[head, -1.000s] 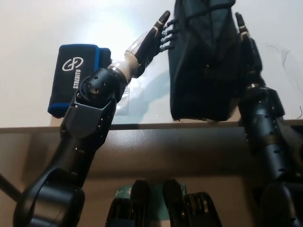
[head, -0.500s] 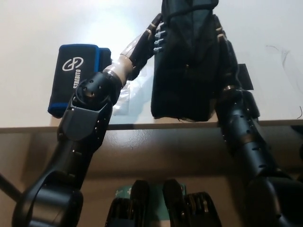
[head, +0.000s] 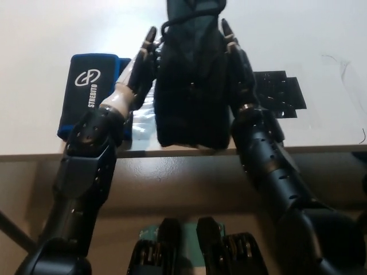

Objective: Use both hands to pick up the lunch bag on the right hand side and smoothly move it near the note book on the left hand side

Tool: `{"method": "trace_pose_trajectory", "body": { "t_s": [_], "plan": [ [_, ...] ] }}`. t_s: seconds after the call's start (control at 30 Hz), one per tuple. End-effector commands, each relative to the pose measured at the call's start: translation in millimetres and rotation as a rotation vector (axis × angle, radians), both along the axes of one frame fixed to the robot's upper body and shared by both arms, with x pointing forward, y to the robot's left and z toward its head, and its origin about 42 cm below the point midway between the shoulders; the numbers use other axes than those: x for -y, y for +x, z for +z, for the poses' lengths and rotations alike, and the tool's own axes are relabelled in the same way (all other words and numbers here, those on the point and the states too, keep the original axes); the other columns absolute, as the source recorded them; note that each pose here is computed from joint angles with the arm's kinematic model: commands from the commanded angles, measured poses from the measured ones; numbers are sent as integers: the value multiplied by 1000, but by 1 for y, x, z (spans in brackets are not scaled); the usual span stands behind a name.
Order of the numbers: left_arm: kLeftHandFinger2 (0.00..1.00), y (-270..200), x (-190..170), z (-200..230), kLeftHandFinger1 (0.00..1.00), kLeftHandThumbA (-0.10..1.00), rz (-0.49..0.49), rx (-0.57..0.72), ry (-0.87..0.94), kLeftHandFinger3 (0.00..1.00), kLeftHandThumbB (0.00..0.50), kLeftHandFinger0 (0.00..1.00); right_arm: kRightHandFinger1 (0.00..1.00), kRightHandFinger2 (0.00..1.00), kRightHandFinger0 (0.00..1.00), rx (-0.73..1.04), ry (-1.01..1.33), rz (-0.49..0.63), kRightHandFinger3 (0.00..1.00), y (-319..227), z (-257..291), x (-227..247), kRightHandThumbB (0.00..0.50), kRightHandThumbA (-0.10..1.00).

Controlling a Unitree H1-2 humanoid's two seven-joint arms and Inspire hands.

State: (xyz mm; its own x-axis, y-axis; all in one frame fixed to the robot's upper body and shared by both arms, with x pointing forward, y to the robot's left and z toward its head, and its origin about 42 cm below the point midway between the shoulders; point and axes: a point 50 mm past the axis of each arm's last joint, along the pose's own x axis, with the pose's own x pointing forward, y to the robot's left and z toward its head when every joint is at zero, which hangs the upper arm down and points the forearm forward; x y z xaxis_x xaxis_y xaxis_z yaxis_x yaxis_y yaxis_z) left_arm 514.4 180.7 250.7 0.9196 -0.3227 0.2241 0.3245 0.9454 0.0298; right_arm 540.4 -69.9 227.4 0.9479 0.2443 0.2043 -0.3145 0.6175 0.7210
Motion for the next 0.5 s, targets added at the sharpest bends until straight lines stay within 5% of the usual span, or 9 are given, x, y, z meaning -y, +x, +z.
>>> {"method": "trace_pose_trajectory", "body": {
  "t_s": [0.0,0.07,0.13,0.47],
  "plan": [
    [1000,-3,-16,30,1000,1000,46,95,-82,1000,422,1000,1000,1000,1000,121,-44,129,1000,-1,40,-51,358,1000],
    [1000,-7,-23,30,1000,1000,61,95,-94,1000,423,1000,1000,1000,1000,114,-58,133,1000,-3,41,-57,365,1000],
    [1000,-12,-31,32,1000,1000,78,118,-94,1000,372,1000,1000,1000,1000,103,-55,143,1000,-5,43,-67,357,1000],
    [1000,-17,-40,37,1000,1000,116,151,-122,1000,350,1000,1000,1000,1000,100,-85,182,1000,-12,53,-97,362,1000]
  ]
}}
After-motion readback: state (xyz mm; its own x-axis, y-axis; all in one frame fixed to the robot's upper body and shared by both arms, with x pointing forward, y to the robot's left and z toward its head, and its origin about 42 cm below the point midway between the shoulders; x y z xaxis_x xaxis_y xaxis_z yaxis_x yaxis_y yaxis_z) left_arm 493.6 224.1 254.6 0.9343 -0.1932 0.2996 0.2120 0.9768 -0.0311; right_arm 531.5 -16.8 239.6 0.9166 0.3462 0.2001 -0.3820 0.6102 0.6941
